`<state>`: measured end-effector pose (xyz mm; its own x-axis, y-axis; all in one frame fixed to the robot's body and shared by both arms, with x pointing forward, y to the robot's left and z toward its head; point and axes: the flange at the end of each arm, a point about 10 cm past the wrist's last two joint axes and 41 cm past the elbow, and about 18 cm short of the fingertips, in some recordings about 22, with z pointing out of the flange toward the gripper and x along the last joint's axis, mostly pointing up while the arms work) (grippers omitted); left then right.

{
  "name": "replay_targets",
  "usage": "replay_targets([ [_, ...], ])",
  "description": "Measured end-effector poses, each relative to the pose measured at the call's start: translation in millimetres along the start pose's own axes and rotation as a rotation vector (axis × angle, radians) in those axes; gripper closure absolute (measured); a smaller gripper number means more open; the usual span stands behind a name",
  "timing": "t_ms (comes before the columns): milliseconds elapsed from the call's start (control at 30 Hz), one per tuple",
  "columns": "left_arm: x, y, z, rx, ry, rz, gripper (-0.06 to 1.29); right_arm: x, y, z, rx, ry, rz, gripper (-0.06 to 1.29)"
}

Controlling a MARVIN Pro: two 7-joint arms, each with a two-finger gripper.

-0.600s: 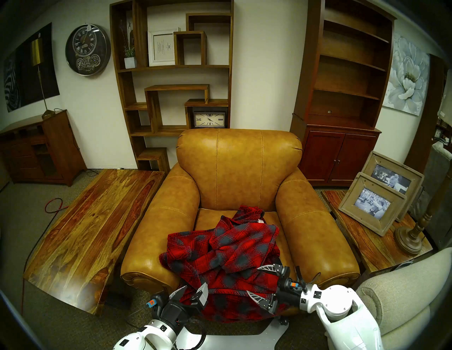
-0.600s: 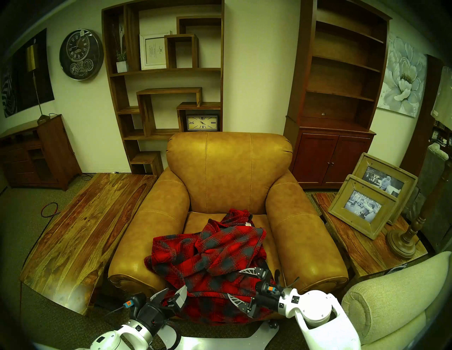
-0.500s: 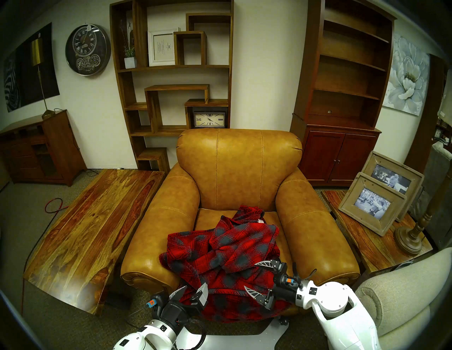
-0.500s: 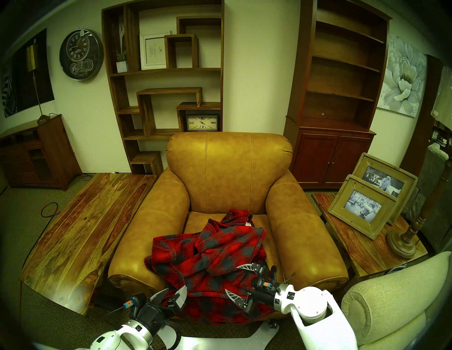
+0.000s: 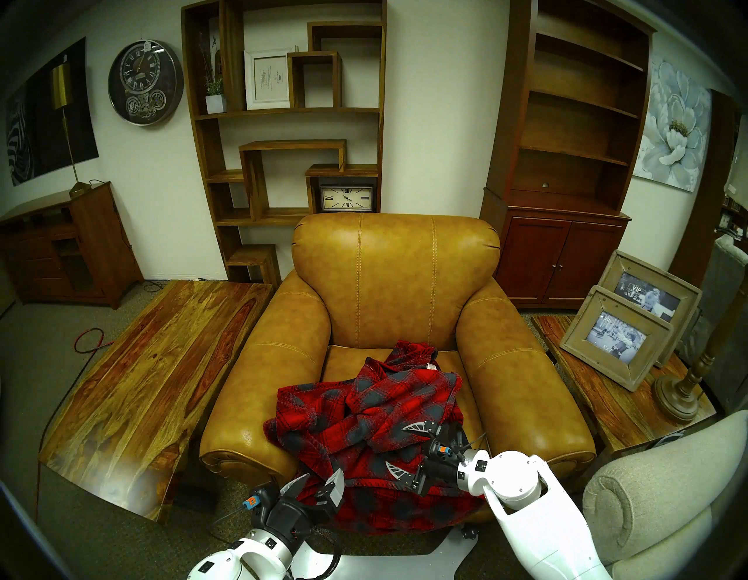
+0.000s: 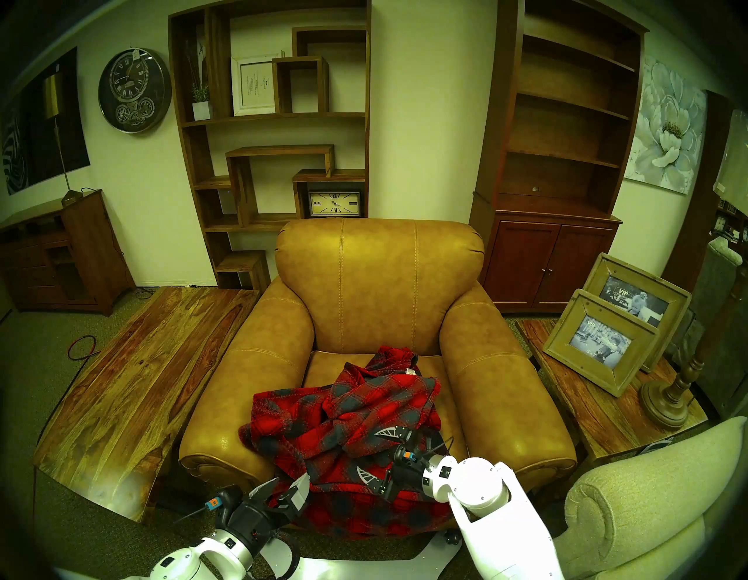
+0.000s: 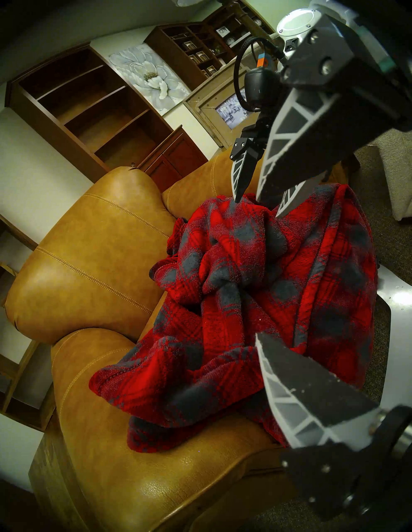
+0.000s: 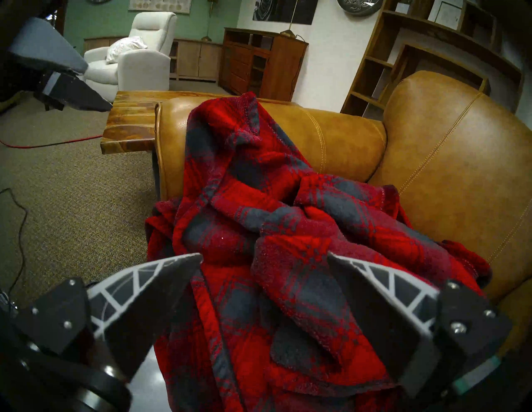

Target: Move the blanket from sofa and drape it over the sofa arm

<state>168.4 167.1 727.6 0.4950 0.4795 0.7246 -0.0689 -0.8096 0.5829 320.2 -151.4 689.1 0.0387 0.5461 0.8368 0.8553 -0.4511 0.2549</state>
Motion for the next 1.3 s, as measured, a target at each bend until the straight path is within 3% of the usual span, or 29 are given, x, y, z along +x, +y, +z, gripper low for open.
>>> replay_targets([
  [800, -0.8, -1.0, 2.2, -0.002, -0.002, 0.004, -0.04, -10.8, 6.9, 74.3, 0.069, -0.24, -0.186, 0.01],
  [1300, -1.0, -1.0, 3.4, -0.003, -0.004, 0.006, -0.04, -43.5, 20.3, 98.3, 0.088, -0.445, -0.336, 0.01],
])
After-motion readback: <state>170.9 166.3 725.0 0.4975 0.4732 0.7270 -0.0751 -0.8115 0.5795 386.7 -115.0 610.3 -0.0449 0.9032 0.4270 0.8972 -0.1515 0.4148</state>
